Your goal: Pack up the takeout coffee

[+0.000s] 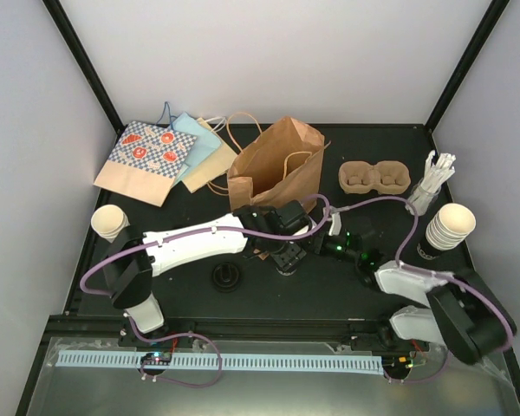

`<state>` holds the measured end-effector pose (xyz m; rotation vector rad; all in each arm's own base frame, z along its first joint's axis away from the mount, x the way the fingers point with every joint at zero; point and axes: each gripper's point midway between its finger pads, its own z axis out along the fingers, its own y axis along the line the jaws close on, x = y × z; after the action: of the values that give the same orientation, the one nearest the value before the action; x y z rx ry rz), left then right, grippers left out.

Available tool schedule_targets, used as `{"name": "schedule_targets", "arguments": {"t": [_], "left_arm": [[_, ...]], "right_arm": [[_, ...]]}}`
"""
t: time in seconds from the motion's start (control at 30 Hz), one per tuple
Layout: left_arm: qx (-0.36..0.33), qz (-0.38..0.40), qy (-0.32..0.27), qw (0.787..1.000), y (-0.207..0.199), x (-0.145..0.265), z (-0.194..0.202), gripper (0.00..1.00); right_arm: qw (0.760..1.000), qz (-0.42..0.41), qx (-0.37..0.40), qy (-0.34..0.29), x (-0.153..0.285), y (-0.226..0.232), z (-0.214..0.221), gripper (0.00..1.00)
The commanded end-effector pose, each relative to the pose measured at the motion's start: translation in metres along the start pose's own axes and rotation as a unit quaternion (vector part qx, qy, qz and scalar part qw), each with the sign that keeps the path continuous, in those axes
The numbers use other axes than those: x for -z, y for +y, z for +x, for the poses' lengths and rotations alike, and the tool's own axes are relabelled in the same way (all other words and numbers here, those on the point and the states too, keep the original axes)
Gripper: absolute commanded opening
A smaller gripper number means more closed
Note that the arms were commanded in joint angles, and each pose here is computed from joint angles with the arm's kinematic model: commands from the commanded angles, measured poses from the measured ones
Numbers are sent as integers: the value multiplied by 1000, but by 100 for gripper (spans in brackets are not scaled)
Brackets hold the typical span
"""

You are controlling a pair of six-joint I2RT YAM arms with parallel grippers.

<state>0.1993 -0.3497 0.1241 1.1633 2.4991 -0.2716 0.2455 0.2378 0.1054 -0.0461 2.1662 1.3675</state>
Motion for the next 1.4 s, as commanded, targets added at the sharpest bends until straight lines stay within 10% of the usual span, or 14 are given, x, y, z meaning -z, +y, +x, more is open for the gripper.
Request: {"name": "schedule_targets", "arguments": {"t": [0.0,0.27,0.7,1.37], "left_arm": [[-12,40,96,994,-22,-39,50,62],[-4,47,85,995,-25,-33,40,63],[-1,29,46,999,-24,13,-9,98],[169,84,-84,979,-13,113,17,91]], "right_arm": [[973,204,-35,103,38,-61,58,29],[976,205,69,40,65,-8,2,42],[974,192,106,55,72,17,-7,46],[950,195,195,146,76,61,-6,80]]}}
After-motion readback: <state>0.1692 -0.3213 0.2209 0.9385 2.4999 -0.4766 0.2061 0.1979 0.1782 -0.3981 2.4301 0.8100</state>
